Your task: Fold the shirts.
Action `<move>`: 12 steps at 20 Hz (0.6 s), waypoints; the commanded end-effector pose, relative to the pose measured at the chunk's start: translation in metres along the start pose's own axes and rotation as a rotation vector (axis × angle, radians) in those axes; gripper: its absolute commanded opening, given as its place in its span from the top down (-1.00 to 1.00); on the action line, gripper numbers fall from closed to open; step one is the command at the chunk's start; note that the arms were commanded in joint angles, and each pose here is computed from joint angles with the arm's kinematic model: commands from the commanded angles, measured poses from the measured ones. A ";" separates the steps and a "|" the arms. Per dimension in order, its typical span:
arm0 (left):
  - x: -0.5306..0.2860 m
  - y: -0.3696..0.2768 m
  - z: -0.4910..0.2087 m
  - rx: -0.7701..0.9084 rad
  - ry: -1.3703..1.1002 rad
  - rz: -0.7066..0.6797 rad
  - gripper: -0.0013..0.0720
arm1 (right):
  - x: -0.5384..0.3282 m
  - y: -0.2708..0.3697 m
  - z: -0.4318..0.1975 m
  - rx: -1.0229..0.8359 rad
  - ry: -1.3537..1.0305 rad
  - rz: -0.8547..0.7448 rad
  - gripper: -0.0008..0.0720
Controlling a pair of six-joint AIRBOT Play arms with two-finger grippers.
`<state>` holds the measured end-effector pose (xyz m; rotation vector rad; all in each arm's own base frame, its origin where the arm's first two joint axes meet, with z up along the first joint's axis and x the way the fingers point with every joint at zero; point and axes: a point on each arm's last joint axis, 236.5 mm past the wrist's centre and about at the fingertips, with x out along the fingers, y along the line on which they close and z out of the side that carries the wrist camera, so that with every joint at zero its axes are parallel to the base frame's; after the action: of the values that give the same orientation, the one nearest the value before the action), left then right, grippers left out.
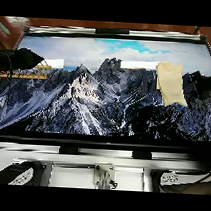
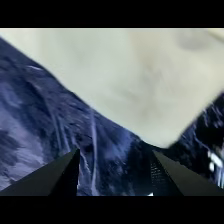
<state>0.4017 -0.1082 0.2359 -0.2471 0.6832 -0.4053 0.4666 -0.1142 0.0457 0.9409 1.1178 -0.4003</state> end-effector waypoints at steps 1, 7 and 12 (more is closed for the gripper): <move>0.024 0.047 -0.029 0.123 0.211 0.160 0.88 | -0.093 0.114 0.028 -0.432 -0.380 0.221 -0.49; 0.068 0.089 -0.128 0.059 0.730 0.326 -0.97 | -0.050 0.113 -0.113 -0.840 -0.098 -0.137 -0.50; 0.083 0.075 -0.134 0.097 0.738 0.302 -0.97 | -0.009 0.104 -0.167 -0.865 0.124 -0.174 -0.50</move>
<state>0.3971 -0.0858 0.0717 0.0902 1.3596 -0.2432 0.4571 0.0585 0.0989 0.1575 1.2057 0.0091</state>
